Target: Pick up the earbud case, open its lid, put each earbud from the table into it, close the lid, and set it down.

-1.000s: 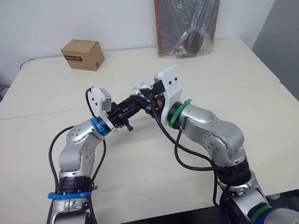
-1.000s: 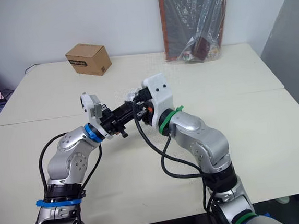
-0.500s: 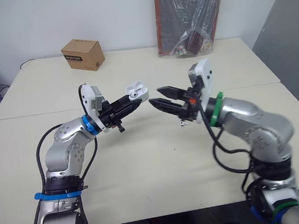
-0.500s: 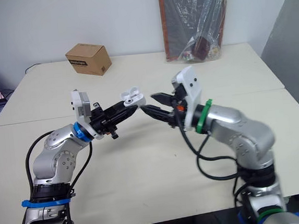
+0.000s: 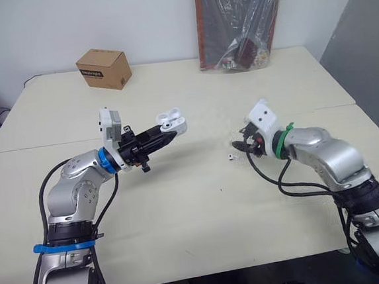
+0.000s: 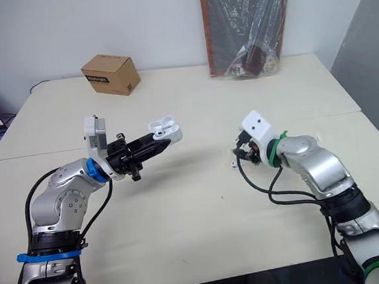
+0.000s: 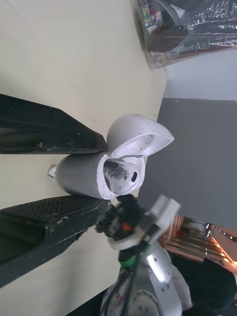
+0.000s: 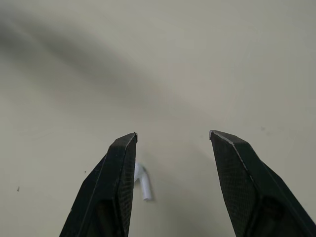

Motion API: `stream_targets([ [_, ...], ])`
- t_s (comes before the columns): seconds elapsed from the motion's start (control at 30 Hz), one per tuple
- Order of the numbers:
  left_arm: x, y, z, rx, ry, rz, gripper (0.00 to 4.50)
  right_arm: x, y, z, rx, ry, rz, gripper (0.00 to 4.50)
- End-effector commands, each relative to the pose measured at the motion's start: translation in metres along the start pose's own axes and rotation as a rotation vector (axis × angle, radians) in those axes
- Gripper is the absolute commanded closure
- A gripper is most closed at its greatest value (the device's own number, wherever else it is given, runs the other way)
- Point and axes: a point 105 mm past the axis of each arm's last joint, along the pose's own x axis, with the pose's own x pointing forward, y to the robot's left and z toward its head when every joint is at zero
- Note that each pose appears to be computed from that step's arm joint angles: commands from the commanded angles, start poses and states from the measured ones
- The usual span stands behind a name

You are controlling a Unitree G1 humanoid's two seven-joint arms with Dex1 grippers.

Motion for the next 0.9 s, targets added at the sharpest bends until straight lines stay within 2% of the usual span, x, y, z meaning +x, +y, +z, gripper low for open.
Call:
stream_targets([
  [0.03,0.003,-0.007,0.014,0.047,-0.036,-0.024,3.72,0.004,0.005,0.000,-0.028,-0.004,0.053,2.09],
  [0.17,0.000,-0.010,0.014,0.046,-0.034,-0.017,3.72,0.010,0.013,-0.010,-0.008,0.025,0.112,2.09],
  [0.63,-0.003,-0.011,0.014,0.042,-0.031,-0.007,3.72,0.024,0.008,-0.033,0.056,0.098,0.094,2.09],
  [0.73,-0.003,-0.011,0.013,0.040,-0.032,-0.007,3.72,0.022,0.005,-0.035,0.060,0.110,0.085,2.68],
  [0.9,-0.003,-0.011,0.011,0.037,-0.036,-0.010,3.72,0.018,0.003,-0.036,0.053,0.117,0.082,4.47],
])
